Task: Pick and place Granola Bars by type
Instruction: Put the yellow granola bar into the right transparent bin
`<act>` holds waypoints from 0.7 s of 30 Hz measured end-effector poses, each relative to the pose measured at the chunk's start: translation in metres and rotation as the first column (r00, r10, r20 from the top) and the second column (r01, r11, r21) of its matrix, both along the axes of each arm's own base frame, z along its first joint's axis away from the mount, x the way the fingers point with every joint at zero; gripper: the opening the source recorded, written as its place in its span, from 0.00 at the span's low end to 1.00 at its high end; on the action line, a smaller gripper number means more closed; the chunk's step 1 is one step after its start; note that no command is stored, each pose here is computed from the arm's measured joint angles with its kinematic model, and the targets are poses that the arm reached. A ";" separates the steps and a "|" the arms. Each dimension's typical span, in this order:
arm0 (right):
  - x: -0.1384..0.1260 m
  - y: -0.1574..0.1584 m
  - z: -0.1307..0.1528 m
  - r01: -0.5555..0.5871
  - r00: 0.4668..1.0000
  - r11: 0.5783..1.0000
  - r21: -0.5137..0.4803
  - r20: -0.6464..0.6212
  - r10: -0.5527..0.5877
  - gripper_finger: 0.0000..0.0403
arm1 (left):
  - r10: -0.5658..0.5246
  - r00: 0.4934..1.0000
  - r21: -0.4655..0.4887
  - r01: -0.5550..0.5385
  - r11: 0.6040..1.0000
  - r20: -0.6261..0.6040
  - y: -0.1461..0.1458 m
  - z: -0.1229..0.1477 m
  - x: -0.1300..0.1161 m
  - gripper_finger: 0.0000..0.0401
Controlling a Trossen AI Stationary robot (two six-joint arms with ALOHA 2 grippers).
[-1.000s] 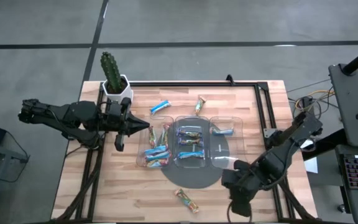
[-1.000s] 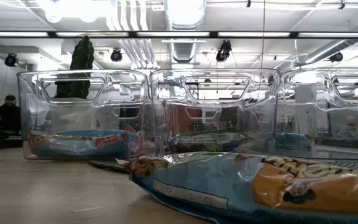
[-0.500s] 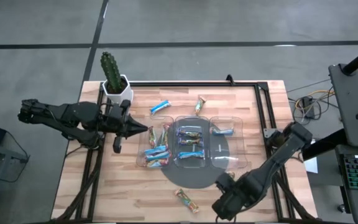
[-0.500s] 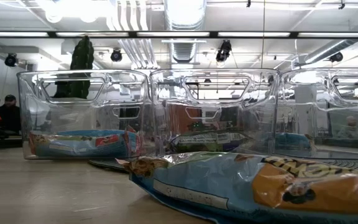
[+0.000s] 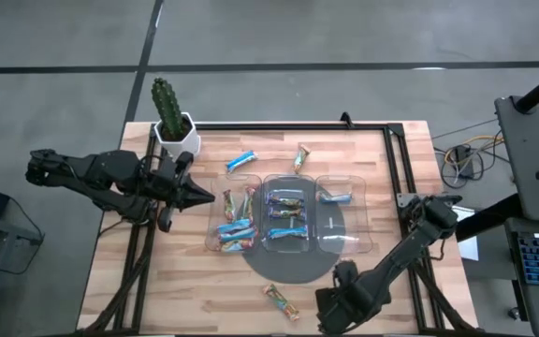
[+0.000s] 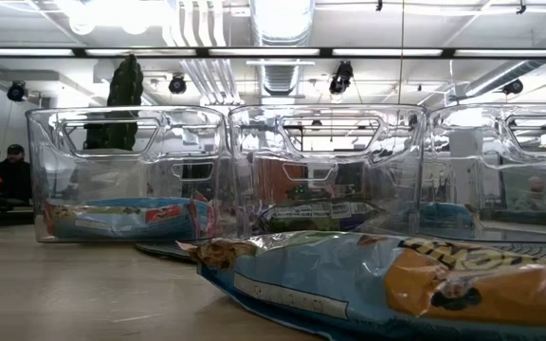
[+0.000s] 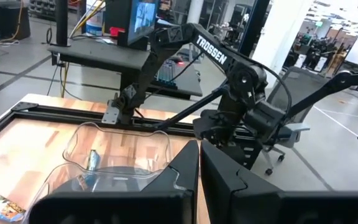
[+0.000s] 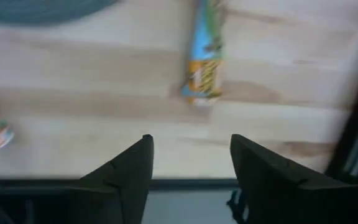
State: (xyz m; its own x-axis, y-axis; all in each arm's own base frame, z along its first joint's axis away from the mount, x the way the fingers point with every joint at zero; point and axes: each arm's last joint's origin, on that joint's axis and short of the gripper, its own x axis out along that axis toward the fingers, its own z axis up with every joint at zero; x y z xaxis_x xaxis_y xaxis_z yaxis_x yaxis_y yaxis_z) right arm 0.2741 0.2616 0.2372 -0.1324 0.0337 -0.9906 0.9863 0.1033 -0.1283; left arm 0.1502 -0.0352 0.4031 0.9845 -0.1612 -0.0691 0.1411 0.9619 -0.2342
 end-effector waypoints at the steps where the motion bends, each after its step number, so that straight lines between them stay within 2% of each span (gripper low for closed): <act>1: -0.002 -0.001 0.001 0.003 1.000 1.000 -0.016 -0.016 -0.003 0.52 | 0.000 1.000 -0.001 0.000 1.000 0.002 0.000 0.000 -0.001 0.00; 7: -0.014 -0.010 0.012 -0.002 0.999 0.998 -0.068 -0.055 -0.001 0.55 | 0.000 1.000 -0.002 0.000 1.000 0.008 0.001 0.001 -0.003 0.00; 13: -0.021 -0.009 0.002 -0.002 0.999 0.997 -0.074 -0.046 -0.002 0.52 | -0.001 1.000 -0.005 0.001 1.000 0.006 0.001 0.001 -0.003 0.00; 15: -0.019 -0.008 0.003 -0.058 0.998 0.997 -0.054 -0.019 0.057 0.52 | 0.000 1.000 -0.005 0.001 1.000 0.005 0.001 0.001 -0.003 0.00; 18: -0.016 -0.007 0.006 -0.210 0.977 0.977 -0.019 0.015 0.211 0.52 | -0.001 1.000 -0.004 0.001 1.000 -0.001 0.001 0.000 -0.003 0.00; 20: -0.014 -0.006 0.010 -0.370 0.929 0.929 0.007 0.035 0.369 0.52 | -0.001 1.000 0.000 0.001 1.000 -0.003 0.001 0.000 -0.003 0.00; 21: -0.013 -0.005 0.013 -0.462 0.886 0.887 0.021 0.053 0.460 0.51 | -0.001 1.000 0.004 0.001 1.000 -0.007 0.001 0.000 -0.003 0.00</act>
State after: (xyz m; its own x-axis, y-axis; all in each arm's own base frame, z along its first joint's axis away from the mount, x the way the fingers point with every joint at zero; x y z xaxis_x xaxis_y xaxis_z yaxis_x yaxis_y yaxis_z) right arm 0.2611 0.2564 0.2505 -0.0956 0.0117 -0.9954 0.8311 0.5513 -0.0733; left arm 0.1475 -0.0346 0.4027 0.9838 -0.1622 -0.0763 0.1408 0.9626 -0.2313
